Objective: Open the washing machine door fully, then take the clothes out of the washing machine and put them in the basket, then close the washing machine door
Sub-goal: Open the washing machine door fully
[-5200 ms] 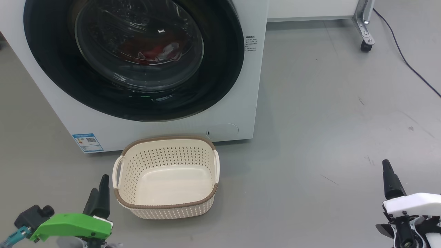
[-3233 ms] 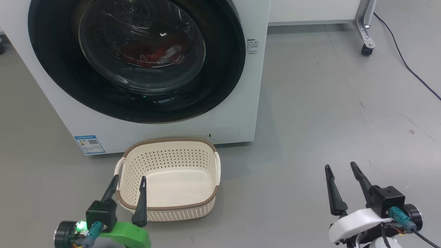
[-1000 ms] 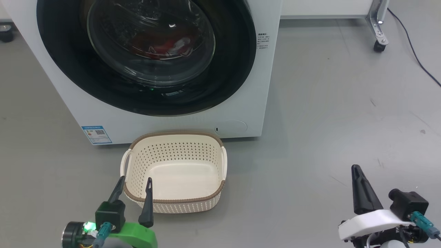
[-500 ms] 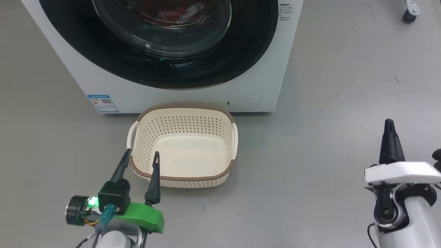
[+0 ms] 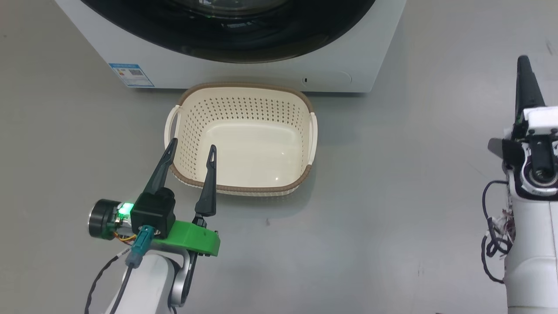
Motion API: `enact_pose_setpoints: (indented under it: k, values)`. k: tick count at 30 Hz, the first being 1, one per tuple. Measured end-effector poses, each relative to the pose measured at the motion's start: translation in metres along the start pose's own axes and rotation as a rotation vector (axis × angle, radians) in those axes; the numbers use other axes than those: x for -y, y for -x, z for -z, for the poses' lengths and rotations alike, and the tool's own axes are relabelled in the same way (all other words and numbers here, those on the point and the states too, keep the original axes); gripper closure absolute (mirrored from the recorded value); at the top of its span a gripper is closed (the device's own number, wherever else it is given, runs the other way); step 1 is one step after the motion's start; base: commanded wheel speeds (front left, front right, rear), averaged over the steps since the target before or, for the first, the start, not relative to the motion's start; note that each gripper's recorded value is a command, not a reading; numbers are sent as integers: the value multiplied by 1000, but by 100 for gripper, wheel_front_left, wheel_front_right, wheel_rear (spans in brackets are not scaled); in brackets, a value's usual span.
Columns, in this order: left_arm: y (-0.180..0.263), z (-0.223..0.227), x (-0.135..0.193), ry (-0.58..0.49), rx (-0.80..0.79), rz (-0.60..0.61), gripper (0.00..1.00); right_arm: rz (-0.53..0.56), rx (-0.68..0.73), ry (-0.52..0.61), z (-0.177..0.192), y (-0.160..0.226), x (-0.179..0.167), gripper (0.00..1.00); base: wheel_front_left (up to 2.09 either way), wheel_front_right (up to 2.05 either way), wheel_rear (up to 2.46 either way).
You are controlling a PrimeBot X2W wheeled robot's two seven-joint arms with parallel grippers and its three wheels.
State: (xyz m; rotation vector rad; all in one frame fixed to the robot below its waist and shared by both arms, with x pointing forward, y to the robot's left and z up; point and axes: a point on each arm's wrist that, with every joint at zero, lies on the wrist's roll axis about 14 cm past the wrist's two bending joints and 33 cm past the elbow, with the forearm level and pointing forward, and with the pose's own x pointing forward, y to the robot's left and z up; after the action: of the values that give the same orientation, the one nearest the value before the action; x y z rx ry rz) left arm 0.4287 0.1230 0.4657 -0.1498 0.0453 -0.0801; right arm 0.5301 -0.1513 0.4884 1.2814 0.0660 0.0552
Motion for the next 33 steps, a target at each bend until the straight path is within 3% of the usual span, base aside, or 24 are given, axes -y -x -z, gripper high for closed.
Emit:
enact_pose_setpoints:
  k: [3, 18, 33]
  values:
    - [-8, 4, -2, -2, -5, -1, 0, -18, -28, -75, 4, -21, -2, 100, 0, 0, 0]
    - [-31, 20, -13, -17, -31, -13, 0, -90, -216, -137, 22, -111, -21, 100, 0, 0, 0]
    - [-32, 28, -27, 6, -55, -48, 0, -140, -497, -135, 91, -158, -44, 100, 0, 0, 0]
